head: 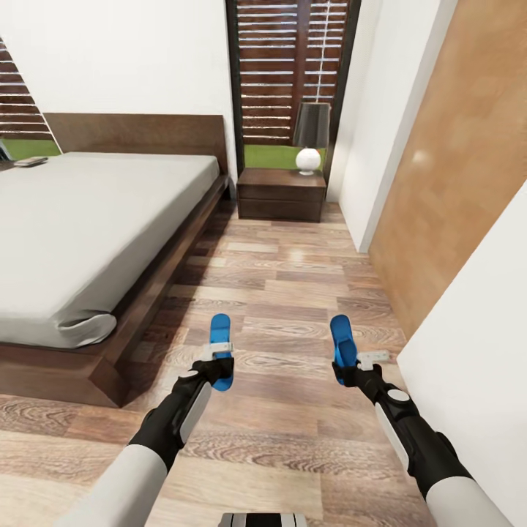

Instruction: In the bedroom, move the book from the bed onto either nightstand, and place the two sandals side by side next to the bed.

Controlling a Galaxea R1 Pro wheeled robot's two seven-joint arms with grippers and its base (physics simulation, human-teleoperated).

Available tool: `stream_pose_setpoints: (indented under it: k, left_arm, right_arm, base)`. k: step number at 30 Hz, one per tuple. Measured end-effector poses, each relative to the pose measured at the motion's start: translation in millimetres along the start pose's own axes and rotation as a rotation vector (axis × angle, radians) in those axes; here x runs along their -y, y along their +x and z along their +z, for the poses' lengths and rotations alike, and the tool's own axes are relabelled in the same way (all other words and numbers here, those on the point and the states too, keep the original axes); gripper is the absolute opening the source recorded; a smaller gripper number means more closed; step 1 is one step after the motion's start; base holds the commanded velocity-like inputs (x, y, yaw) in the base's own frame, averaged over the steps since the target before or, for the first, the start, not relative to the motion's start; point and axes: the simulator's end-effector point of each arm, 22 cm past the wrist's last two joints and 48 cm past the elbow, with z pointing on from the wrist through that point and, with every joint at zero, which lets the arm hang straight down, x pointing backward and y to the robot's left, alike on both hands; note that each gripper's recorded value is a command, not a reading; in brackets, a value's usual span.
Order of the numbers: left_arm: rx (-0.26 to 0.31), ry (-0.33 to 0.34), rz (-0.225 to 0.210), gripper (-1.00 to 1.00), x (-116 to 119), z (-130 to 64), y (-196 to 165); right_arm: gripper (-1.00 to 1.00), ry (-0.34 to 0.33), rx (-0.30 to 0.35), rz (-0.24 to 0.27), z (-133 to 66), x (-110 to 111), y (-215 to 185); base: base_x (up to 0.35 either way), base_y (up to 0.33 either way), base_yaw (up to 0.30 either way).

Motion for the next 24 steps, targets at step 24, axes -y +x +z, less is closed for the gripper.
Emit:
stream_pose_setpoints:
  k: [24]
  left_arm:
    - [0.048,-0.001,0.008,-1.0,1.1,-17.0,-23.7]
  right_arm:
    - [-1.0,-0.007,0.034,0.042,-13.3,0.1,-25.3]
  base:
    - [0.081,0.0,0.0]
